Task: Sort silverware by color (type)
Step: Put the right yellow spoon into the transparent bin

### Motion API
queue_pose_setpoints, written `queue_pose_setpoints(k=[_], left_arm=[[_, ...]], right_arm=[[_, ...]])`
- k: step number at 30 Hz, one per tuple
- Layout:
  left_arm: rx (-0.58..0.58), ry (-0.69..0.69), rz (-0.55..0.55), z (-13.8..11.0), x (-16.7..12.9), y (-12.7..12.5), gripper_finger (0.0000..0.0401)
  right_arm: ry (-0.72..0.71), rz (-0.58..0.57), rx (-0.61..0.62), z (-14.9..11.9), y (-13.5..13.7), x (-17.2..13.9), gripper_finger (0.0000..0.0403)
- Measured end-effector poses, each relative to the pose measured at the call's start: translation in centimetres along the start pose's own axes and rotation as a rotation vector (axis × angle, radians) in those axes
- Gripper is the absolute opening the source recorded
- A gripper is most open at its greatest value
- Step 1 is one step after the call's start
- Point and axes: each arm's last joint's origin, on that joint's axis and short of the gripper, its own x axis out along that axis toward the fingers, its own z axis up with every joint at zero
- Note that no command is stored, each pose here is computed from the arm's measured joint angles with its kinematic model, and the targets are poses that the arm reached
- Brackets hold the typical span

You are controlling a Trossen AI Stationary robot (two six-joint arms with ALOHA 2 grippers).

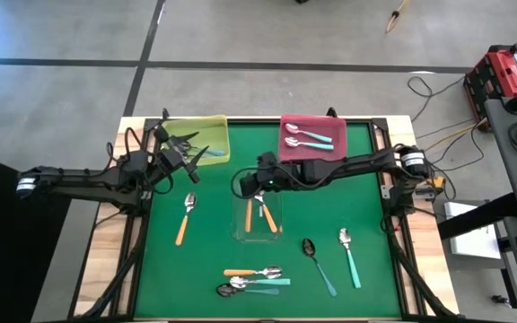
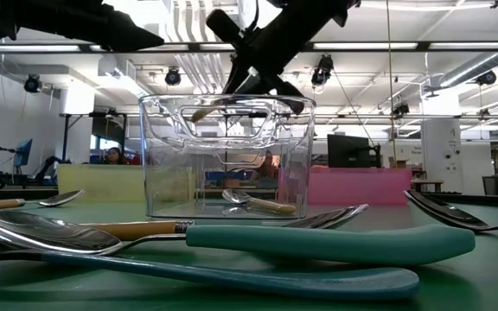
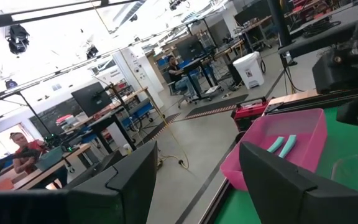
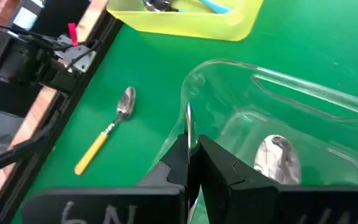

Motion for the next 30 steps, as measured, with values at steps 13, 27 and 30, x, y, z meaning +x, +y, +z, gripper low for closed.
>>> queue_pose_setpoints(k=[13,27,30], left_arm=[[0.004,0.006,-0.002,-0.1,0.1,-0.1,0.021],[0.006,0.008,-0.002,-0.1,0.1,-0.1,0.021],[0.01,0.008,-0.001,-0.1,0.1,-0.1,0.021]], right_arm=[[0.01,-0.031,-0.035,-0.9,-0.6,2.0,0.0012],[0.029,-0.044,-0.039,-1.7,-1.1,3.4,0.0012],[0.025,-0.039,-0.037,-1.6,-1.0,3.4,0.0012]])
